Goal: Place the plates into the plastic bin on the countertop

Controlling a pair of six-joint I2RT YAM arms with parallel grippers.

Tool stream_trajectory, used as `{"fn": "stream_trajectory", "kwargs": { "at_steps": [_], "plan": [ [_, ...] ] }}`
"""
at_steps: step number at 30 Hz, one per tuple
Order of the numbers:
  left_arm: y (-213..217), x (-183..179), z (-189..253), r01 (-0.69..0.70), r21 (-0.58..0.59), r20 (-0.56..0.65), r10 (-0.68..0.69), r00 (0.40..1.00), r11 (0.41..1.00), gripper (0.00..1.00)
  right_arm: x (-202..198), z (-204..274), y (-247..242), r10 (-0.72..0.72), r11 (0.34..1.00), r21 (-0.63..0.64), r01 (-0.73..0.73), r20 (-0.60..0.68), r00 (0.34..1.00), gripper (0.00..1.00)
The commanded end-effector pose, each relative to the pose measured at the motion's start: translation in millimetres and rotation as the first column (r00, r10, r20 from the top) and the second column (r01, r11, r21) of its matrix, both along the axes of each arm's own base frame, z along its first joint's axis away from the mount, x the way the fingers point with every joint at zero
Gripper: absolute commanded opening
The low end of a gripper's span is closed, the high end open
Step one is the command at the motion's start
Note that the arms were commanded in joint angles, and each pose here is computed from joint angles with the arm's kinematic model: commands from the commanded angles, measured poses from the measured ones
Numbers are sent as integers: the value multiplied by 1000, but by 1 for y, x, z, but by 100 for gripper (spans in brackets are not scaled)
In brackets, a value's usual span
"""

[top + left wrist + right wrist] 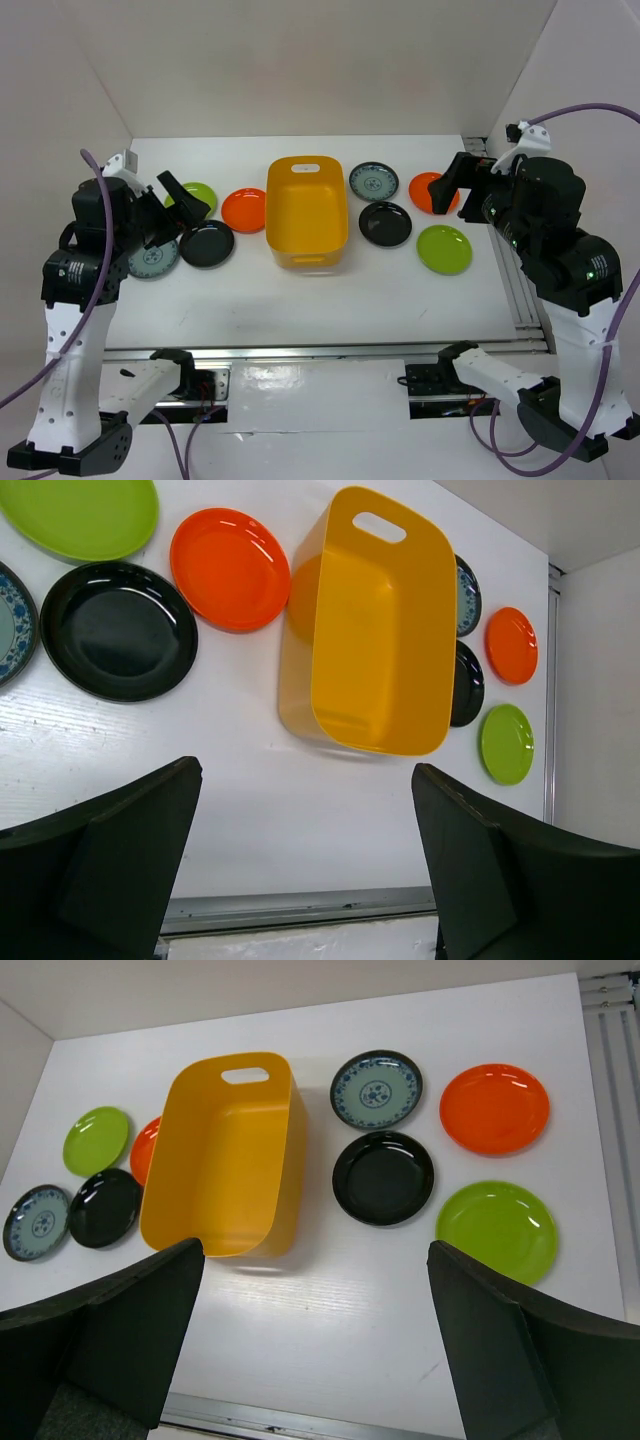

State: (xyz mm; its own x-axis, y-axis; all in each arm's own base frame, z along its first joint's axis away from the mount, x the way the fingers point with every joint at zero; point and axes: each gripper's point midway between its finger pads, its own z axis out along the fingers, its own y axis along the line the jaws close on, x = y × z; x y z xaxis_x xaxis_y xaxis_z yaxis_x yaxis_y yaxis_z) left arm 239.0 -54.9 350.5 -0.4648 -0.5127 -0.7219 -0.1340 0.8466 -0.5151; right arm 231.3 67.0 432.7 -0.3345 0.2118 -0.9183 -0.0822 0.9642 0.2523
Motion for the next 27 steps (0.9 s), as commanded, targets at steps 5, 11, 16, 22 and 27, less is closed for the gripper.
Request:
{"fn": "stream_trajectory", "kwargs": {
  "at_steps": [5, 11, 16, 22, 27],
  "plan": [
    [1, 8, 7, 5, 13, 35, -5, 999, 1000, 100, -7, 10, 0, 22, 1000, -2, -22, 39, 999, 100],
    [-6, 23, 8, 34, -2, 42, -34, 999, 999, 100, 5, 3, 15, 74, 997, 16, -75, 47, 996, 100],
    [0, 62, -17, -29, -10, -9, 29, 1000, 1000, 100, 24, -10, 48, 193, 978, 68, -195, 35, 981, 100],
    [39, 135, -31, -181, -14, 3, 181, 983, 983, 100, 33, -10, 70, 281, 952, 105, -288, 74, 957, 100],
    [88, 194, -69, -271, 18, -97, 271, 958, 962, 97, 40, -14, 72, 291, 953, 71, -296, 68, 954, 100]
  ]
}}
